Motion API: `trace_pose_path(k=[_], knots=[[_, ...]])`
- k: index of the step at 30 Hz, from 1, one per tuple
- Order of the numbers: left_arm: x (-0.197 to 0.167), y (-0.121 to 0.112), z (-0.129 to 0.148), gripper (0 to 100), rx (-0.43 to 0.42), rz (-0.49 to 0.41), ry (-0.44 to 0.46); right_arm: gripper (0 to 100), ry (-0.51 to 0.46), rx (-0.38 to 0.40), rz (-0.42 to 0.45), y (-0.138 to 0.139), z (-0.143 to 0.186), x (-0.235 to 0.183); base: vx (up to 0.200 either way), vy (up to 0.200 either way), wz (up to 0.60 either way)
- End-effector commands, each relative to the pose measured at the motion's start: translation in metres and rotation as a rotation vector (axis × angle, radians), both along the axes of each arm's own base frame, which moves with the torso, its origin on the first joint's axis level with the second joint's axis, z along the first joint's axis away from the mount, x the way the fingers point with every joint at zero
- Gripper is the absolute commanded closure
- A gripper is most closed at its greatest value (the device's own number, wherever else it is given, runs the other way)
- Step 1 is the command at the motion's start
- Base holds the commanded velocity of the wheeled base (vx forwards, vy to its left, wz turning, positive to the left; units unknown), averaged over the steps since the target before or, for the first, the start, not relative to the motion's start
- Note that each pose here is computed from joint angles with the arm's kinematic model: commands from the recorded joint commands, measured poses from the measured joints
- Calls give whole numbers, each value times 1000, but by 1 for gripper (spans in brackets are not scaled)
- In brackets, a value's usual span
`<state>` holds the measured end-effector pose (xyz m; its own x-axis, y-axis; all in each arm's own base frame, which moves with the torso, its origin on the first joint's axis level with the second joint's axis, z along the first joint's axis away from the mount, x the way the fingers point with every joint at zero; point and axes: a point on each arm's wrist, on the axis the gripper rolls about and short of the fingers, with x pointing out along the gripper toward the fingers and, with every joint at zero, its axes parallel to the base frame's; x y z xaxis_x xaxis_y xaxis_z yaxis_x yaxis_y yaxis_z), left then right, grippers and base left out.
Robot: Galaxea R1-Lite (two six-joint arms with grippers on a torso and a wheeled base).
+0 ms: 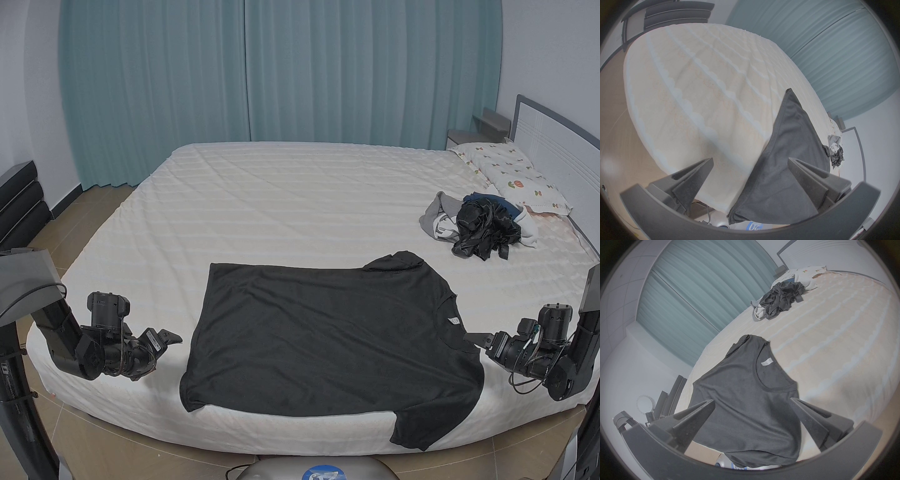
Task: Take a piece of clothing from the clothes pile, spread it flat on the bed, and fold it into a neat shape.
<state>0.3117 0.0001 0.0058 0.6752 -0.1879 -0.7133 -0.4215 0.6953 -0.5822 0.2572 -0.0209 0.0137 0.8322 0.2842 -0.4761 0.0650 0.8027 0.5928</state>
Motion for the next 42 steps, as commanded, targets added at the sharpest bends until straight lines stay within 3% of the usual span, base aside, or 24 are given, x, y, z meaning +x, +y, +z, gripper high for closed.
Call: trace_pose_path(k=[1, 8, 12, 16, 21, 25, 34, 36, 42], knots=[[2, 1, 2, 0, -31, 32, -4, 0, -6, 0, 2, 0, 0, 0, 0, 0, 0], [2, -1, 3, 0, -58, 13, -6, 0, -55, 33, 33, 19, 9, 13, 114, 0, 0], [5, 0, 3, 0, -64, 16, -11, 0, -71, 103, -17, 43, 11, 36, 200, 0, 0], [8, -1, 4, 0, -79, 32, -16, 0, -88, 86, -92, 58, 0, 63, 200, 0, 0], [9, 0, 4, 0, -80, 35, -18, 0, -104, 73, -117, 61, -3, 86, 0, 0, 0], [11, 0, 2, 0, -85, 36, -17, 0, -44, 82, -141, 61, 4, 134, 0, 0, 0], [13, 0, 0, 0, -113, 48, -7, 0, -33, 79, -147, 64, 3, 190, 0, 0, 0], [13, 0, 0, 0, -116, 51, -6, 0, 25, 70, -145, 68, -9, 199, 0, 0, 0], [12, 0, -3, 0, -117, 53, 5, 0, 37, 68, -155, 65, -30, 223, 0, 0, 0]])
